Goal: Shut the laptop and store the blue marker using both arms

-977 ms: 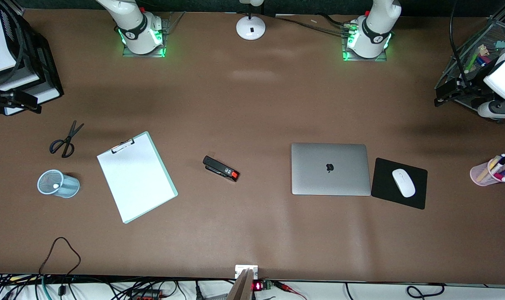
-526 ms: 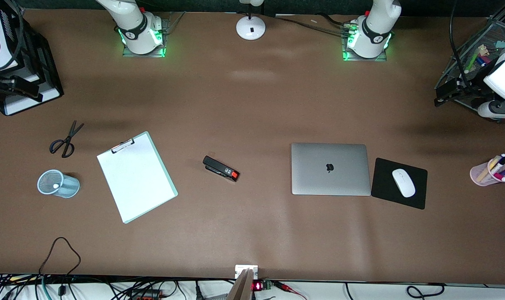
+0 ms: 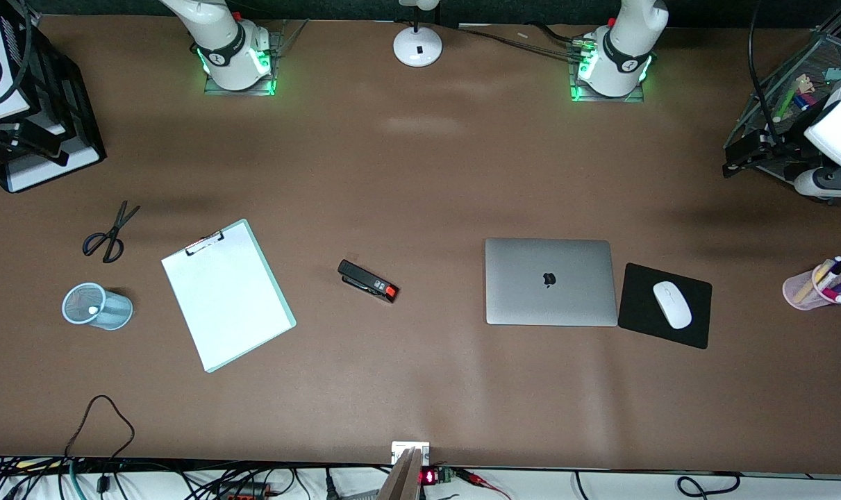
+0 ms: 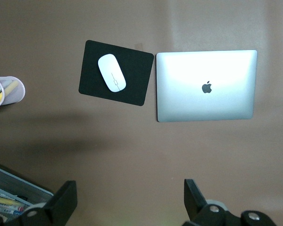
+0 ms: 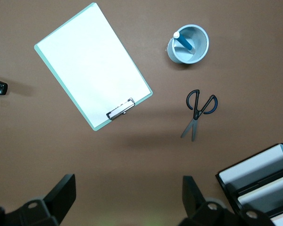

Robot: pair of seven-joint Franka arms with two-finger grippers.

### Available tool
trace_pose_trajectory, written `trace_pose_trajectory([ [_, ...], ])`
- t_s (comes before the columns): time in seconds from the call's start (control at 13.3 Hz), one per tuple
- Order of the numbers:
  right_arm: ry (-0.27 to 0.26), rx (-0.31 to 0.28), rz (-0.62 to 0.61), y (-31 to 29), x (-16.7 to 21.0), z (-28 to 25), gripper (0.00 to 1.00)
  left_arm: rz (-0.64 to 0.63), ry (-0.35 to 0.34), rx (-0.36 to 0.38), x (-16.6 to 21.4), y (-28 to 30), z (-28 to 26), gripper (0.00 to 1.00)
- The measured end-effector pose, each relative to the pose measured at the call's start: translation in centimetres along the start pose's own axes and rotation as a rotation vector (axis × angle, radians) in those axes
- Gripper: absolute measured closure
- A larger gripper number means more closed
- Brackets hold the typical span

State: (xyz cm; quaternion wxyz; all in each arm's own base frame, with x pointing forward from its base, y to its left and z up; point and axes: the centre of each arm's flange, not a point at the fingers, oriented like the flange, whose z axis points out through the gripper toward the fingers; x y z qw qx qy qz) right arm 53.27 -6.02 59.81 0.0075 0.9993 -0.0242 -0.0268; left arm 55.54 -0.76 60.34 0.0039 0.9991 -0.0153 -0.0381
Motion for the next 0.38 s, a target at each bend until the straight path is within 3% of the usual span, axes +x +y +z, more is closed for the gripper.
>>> trace_pose_trajectory([
  [0.38, 0.009, 0.001, -0.004, -0.22, -0.67, -0.58, 0.0, -0.001, -0.001, 0.0, 0.03, -0.05, 0.05, 0.0],
])
